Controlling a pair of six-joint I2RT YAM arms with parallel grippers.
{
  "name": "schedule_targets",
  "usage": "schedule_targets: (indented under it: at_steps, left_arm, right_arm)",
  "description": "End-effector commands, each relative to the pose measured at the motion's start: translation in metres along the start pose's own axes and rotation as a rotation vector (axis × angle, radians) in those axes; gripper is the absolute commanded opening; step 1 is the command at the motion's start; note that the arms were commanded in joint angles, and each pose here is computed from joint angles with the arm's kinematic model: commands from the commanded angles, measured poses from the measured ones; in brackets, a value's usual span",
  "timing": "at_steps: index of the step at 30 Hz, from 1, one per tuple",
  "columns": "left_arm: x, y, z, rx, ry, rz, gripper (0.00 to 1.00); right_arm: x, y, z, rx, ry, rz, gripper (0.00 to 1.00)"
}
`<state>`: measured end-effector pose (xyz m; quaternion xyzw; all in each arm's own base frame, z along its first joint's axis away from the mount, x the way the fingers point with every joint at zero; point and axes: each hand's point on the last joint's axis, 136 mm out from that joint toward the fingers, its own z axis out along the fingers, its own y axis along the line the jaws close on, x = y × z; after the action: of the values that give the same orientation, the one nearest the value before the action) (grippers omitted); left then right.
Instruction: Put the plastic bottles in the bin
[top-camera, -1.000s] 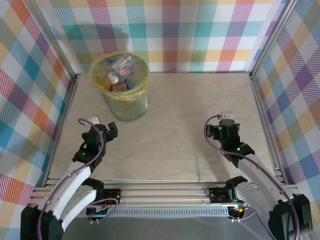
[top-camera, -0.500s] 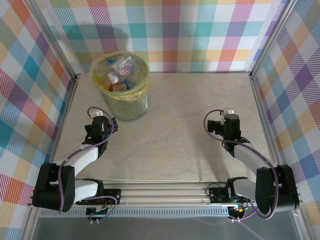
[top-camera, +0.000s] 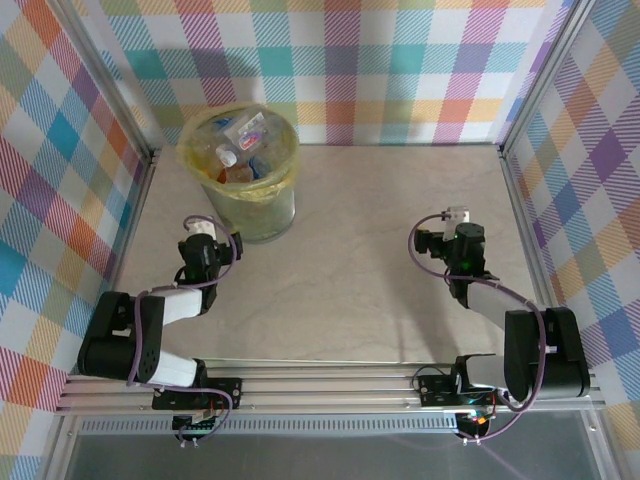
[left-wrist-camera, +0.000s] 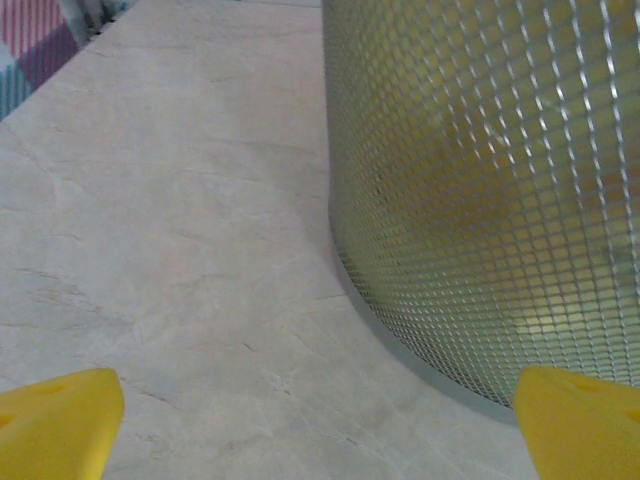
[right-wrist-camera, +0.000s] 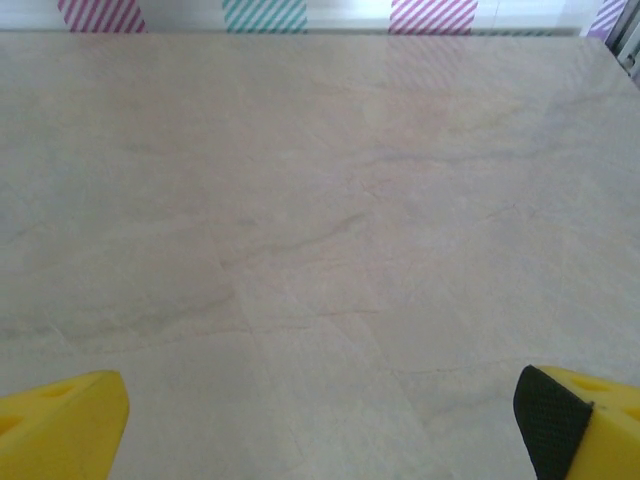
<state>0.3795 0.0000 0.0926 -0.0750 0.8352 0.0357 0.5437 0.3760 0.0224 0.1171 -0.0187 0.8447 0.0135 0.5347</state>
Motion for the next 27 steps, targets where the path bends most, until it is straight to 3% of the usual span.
schedule_targets:
  at_steps: [1,6,13,27]
  left_arm:
    - [-0.008,-0.009,0.003,0.068,-0.056,0.015,1.0]
    - [0.007,-0.028,0.014,0.162,-0.022,0.068,1.0]
    - [0.007,-0.03,0.018,0.255,0.01,0.035,1.0]
    - [0.007,-0.022,0.02,0.209,0.017,0.014,1.0]
  right_arm:
    - [-0.005,0.004,0.002,-0.037,-0.047,-0.024,1.0]
    - [-0.003,0.001,0.003,-0.045,-0.054,-0.017,1.0]
    - [-0.002,0.002,0.004,-0.078,-0.075,0.007,1.0]
    - [0.007,0.025,0.018,-0.228,-0.092,-0.016,1.0]
